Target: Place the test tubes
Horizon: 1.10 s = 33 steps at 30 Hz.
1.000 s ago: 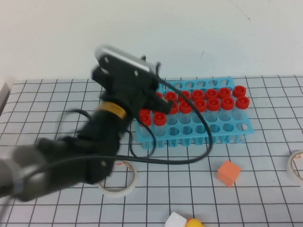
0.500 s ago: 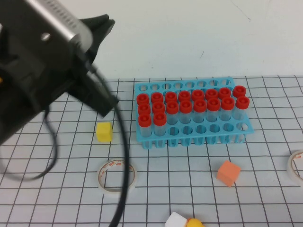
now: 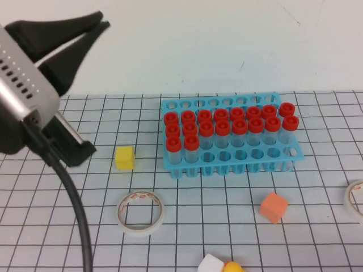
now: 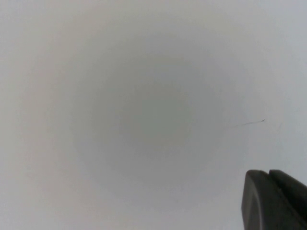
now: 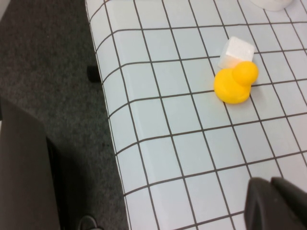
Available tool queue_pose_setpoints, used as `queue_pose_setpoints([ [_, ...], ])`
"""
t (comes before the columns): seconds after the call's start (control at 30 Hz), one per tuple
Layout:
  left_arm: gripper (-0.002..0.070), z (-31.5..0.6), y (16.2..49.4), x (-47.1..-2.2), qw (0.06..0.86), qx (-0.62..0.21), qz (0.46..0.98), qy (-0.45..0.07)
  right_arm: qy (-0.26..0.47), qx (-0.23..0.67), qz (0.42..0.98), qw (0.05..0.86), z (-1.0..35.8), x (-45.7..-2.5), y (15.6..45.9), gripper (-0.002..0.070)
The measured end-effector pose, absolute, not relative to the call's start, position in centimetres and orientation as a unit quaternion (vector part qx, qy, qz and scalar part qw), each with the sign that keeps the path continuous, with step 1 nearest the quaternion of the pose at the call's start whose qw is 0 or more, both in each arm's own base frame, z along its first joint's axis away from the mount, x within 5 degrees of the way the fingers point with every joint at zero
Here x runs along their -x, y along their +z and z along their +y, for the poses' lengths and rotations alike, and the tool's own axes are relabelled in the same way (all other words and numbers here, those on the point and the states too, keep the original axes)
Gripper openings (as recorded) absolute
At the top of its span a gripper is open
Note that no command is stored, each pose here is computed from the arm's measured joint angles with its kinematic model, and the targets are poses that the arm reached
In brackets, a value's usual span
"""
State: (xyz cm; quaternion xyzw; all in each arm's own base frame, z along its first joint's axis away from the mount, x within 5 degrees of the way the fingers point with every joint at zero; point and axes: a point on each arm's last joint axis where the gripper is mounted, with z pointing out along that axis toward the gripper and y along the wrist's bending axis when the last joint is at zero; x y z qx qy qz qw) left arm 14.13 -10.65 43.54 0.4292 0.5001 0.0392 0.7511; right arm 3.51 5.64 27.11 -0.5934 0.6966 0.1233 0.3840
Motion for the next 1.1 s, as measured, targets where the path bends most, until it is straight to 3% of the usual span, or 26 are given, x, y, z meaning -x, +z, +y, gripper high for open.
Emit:
queue_pose_setpoints([
  [0.37, 0.0000, -3.9, 39.0, -13.9, 0.725, -0.306, 0.600, 0.145, 0.123, 0.593, 0.697, 0.384, 5.6, -3.5, 27.1, -0.0001],
  [0.63, 0.0000, -1.2, 32.2, -8.9, 0.718, -0.230, 0.639, 0.153, 0.123, 0.593, 0.697, 0.384, 5.6, -3.5, 27.1, -0.0001],
  [0.83, 0.0000, -0.8, 26.9, -5.9, 0.738, -0.202, 0.628, 0.144, 0.123, 0.593, 0.697, 0.384, 5.6, -3.5, 27.1, -0.0001],
  [1.1, 0.0000, -0.3, 22.7, -5.3, 0.747, -0.143, 0.639, 0.113, 0.123, 0.593, 0.697, 0.384, 5.6, -3.5, 27.1, -0.0001],
])
